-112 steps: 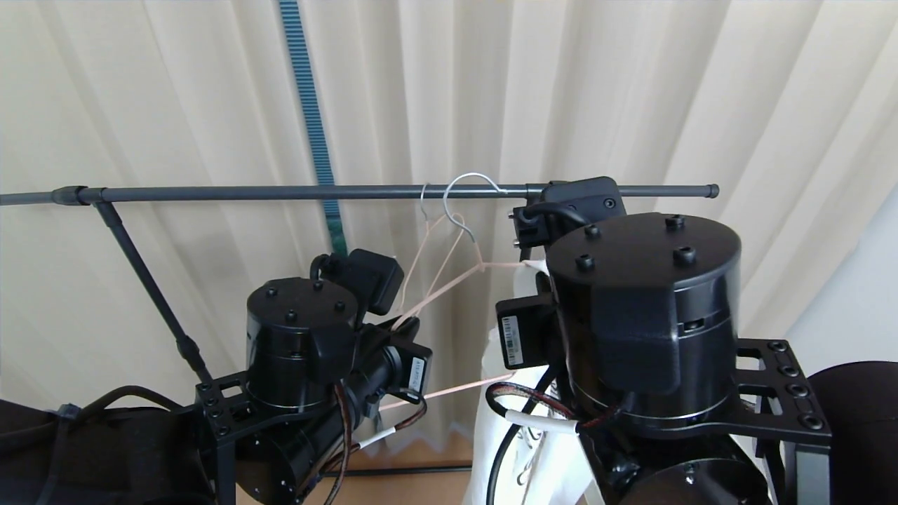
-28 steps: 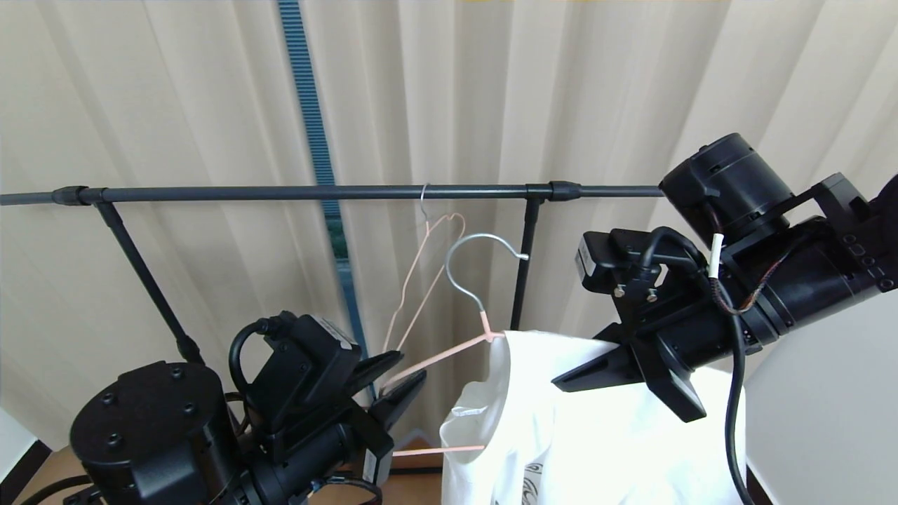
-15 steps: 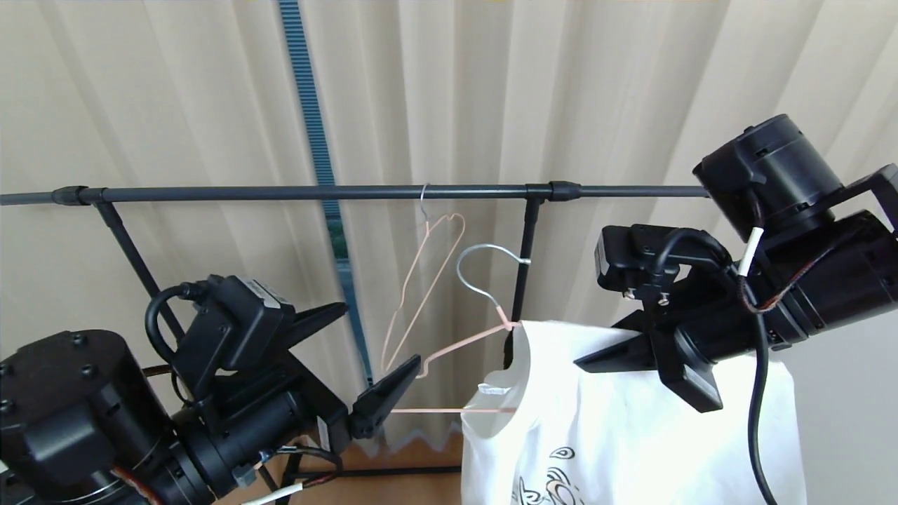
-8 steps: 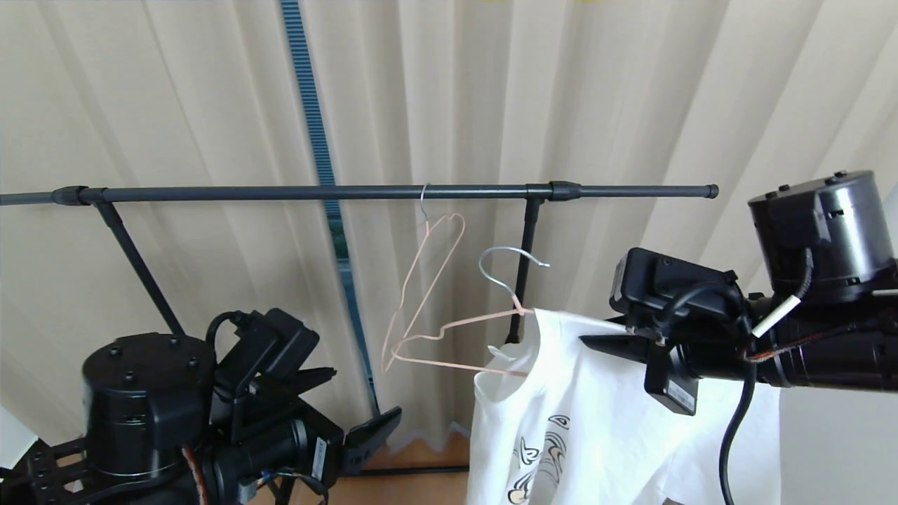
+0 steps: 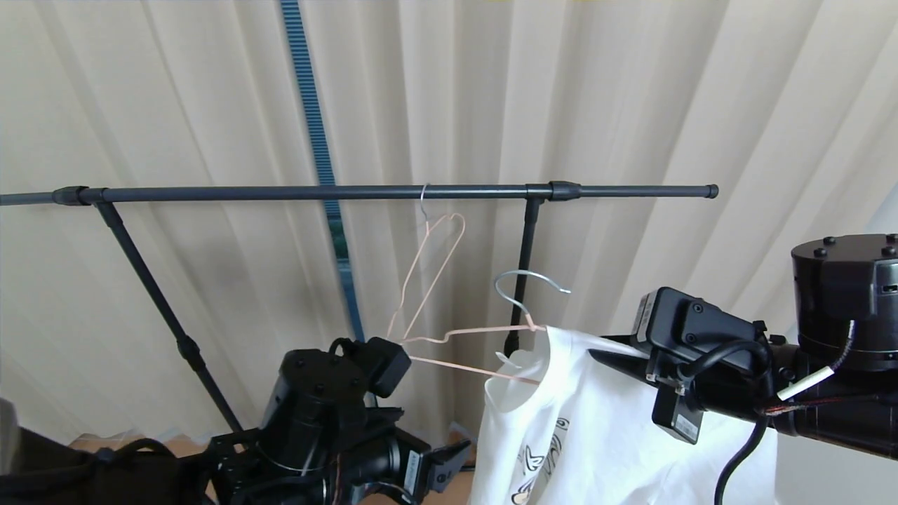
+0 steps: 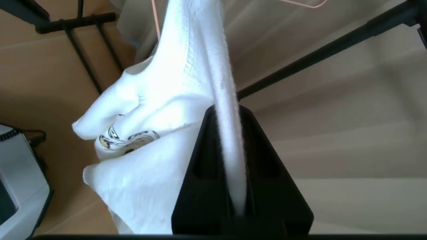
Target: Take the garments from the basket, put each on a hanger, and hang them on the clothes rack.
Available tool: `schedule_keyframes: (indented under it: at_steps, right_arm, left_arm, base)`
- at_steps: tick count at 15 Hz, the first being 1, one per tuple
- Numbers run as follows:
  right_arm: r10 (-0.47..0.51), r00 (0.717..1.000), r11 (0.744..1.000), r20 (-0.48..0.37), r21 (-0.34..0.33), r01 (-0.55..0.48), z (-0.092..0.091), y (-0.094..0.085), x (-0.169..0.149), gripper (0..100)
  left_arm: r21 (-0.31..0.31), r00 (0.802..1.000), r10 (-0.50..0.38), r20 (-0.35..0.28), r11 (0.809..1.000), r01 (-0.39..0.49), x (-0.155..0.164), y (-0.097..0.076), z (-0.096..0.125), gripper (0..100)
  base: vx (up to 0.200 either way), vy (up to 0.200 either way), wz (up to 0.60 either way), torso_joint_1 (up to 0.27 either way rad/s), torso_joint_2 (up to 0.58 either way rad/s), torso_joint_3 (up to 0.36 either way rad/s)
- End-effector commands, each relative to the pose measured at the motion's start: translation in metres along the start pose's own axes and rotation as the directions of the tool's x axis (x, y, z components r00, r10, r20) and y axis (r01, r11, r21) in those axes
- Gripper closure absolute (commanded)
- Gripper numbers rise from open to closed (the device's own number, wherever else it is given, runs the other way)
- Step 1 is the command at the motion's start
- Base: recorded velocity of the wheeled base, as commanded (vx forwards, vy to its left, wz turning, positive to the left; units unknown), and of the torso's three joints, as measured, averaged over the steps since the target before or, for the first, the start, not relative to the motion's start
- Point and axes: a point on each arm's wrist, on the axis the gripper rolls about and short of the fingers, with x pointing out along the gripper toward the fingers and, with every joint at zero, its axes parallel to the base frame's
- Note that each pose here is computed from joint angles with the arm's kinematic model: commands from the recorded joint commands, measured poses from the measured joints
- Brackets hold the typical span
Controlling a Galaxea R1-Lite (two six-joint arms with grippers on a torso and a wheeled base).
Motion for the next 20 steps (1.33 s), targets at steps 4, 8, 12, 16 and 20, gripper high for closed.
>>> schedule_keyframes:
  at_steps: [4,8,12,16,20]
  right_arm:
    - [-0.008,1.000,1.000,0.009,0.024,0.008,0.001,-0.001,-0.003,100]
    - [-0.021,0.999,0.999,0.032,0.041,0.019,0.002,0.000,-0.015,100]
    - [0.008,0.999,1.000,0.043,0.029,-0.009,0.006,0.007,-0.016,100]
    - [0.013,0.999,1.000,0.049,0.025,-0.015,0.007,0.008,-0.016,100]
    - [0.027,0.998,0.999,0.058,0.031,-0.029,0.009,0.012,-0.016,100]
  left_arm:
    - [-0.036,0.998,0.055,-0.011,0.998,-0.055,0.045,-0.007,0.005,0]
    - [-0.054,0.997,0.078,0.013,0.996,-0.077,0.056,-0.009,0.011,0]
    - [-0.057,0.995,0.090,0.046,0.995,-0.087,0.062,-0.011,0.020,0]
    - [-0.056,0.995,0.087,0.055,0.995,-0.083,0.064,-0.013,0.022,0]
    - [-0.045,0.993,0.101,0.059,0.994,-0.098,0.070,-0.020,0.021,0]
  base:
    - [0.000,0.000,0.00,0.000,0.00,0.000]
    - [0.000,0.000,0.00,0.000,0.00,0.000]
    - [0.000,0.000,0.00,0.000,0.00,0.000]
    - [0.000,0.000,0.00,0.000,0.00,0.000]
    - [0.000,0.000,0.00,0.000,0.00,0.000]
